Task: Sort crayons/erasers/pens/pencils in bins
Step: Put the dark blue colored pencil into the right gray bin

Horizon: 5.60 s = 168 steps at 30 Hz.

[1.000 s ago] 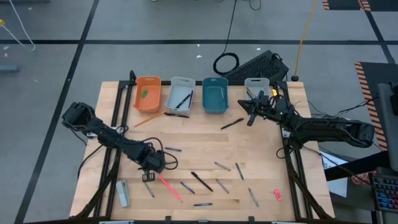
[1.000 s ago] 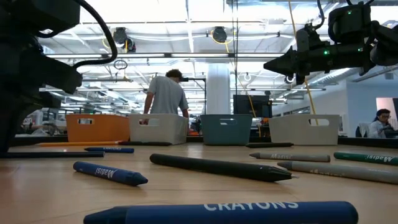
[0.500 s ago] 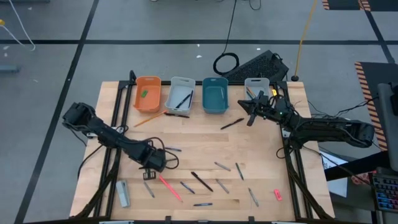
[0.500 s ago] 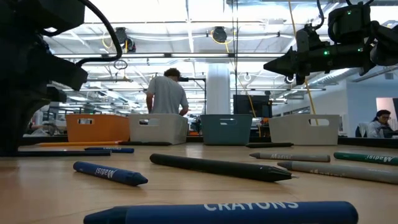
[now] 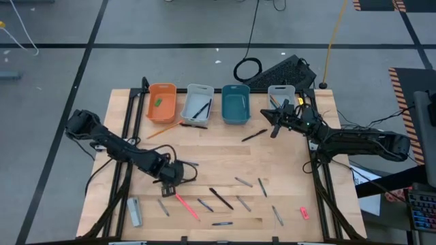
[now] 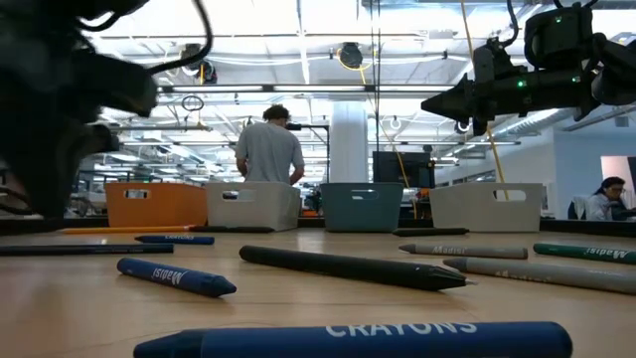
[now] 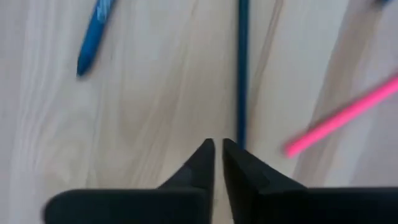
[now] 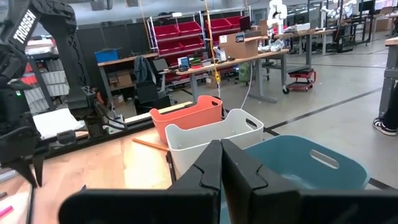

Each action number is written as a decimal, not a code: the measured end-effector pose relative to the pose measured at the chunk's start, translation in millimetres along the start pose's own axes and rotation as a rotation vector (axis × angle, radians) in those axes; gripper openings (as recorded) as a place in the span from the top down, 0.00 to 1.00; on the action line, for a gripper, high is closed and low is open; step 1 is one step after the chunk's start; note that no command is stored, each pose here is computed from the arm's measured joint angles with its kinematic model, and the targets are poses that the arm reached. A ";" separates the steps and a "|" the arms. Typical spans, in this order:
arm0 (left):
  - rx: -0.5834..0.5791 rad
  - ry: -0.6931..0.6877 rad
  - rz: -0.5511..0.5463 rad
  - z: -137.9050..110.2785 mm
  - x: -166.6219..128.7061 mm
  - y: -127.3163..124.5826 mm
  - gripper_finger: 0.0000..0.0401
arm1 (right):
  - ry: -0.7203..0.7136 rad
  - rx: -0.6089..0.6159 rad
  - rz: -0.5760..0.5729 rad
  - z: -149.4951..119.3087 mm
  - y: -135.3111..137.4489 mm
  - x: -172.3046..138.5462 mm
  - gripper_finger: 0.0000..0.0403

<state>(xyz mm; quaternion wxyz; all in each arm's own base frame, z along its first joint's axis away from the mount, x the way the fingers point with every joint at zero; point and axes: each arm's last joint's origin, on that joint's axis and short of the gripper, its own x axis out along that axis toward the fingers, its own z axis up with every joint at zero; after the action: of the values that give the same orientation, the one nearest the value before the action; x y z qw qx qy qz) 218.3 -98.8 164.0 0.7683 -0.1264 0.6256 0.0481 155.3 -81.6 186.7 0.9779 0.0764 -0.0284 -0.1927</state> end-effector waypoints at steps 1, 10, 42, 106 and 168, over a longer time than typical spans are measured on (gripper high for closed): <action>-0.012 -0.023 -0.015 3.4 -0.3 0.1 0.89 | -0.001 0.002 0.000 0.1 0.1 0.0 1.00; -0.053 -0.152 -0.065 21.6 -1.8 2.6 0.71 | -0.005 0.005 0.025 0.8 0.9 0.0 1.00; 0.011 0.069 0.053 56.5 41.1 -23.2 0.73 | -0.049 -0.023 0.101 4.1 13.2 0.5 1.00; 0.152 0.267 -0.053 -36.4 10.6 -19.9 0.73 | -0.018 -0.023 0.119 0.7 17.1 0.7 1.00; 0.061 -0.039 0.144 -39.4 32.3 -6.1 1.00 | 0.332 0.066 0.302 -65.4 109.1 68.3 1.00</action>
<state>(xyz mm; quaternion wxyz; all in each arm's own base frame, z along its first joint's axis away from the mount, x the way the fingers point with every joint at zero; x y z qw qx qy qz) 189.2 -117.5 126.1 0.7784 -0.0564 0.6192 0.0866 264.7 1.2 141.5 0.9838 0.1341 0.1155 -0.0278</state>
